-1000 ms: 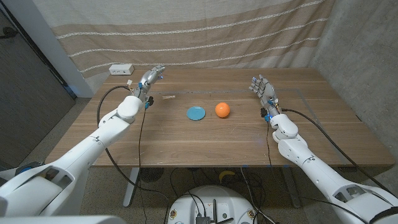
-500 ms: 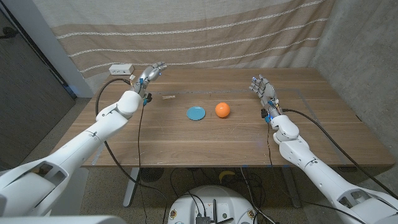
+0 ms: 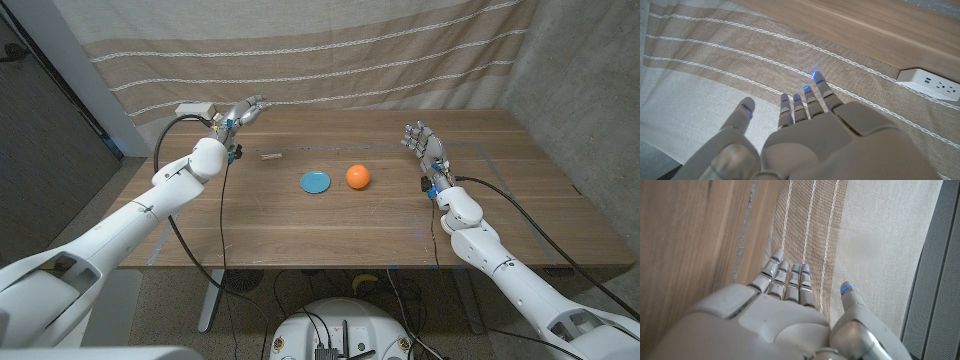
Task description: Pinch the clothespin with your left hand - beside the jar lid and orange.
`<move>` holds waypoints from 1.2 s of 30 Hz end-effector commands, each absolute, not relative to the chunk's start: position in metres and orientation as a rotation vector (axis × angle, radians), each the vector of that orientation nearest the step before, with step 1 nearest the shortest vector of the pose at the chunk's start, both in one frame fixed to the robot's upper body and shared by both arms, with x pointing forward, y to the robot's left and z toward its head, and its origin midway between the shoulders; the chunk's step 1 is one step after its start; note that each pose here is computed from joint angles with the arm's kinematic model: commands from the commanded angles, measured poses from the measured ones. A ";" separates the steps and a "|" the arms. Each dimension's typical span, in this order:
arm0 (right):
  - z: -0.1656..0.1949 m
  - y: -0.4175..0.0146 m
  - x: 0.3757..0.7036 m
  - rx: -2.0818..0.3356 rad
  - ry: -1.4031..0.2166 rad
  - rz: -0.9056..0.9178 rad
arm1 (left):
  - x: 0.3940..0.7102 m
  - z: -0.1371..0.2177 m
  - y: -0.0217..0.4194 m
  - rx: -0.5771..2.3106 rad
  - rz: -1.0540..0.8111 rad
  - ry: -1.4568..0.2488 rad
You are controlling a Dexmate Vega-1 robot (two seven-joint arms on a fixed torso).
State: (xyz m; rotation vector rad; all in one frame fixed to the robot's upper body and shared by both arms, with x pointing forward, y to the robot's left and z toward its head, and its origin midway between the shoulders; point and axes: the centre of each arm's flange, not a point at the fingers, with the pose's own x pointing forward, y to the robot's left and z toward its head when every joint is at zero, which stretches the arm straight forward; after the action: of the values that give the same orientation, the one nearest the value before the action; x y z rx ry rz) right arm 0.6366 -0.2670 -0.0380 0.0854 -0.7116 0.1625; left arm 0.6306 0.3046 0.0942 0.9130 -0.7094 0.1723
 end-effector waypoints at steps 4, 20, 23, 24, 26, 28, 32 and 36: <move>-0.041 -0.266 0.629 0.076 -0.719 0.159 | 0.622 0.110 0.298 1.072 0.225 -0.694; -0.043 -0.264 0.626 0.073 -0.721 0.153 | 0.619 0.117 0.296 1.216 0.288 -0.650; -0.043 -0.264 0.625 0.073 -0.723 0.152 | 0.619 0.119 0.295 1.231 0.304 -0.635; -0.043 -0.264 0.625 0.073 -0.724 0.151 | 0.619 0.119 0.295 1.237 0.311 -0.631; -0.043 -0.264 0.625 0.075 -0.723 0.150 | 0.618 0.119 0.294 1.246 0.313 -0.627; -0.044 -0.264 0.625 0.076 -0.721 0.151 | 0.618 0.121 0.292 1.263 0.322 -0.614; -0.044 -0.264 0.626 0.075 -0.718 0.154 | 0.618 0.124 0.289 1.298 0.335 -0.586; -0.044 -0.265 0.627 0.077 -0.716 0.155 | 0.617 0.127 0.284 1.343 0.358 -0.553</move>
State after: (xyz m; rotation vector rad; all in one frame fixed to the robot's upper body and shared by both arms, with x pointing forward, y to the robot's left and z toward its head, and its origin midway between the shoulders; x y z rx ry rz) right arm 0.6263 -0.2642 -0.0429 0.0749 -0.7211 0.1534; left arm 0.6171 0.2855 0.1212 1.2276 -0.6533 0.2847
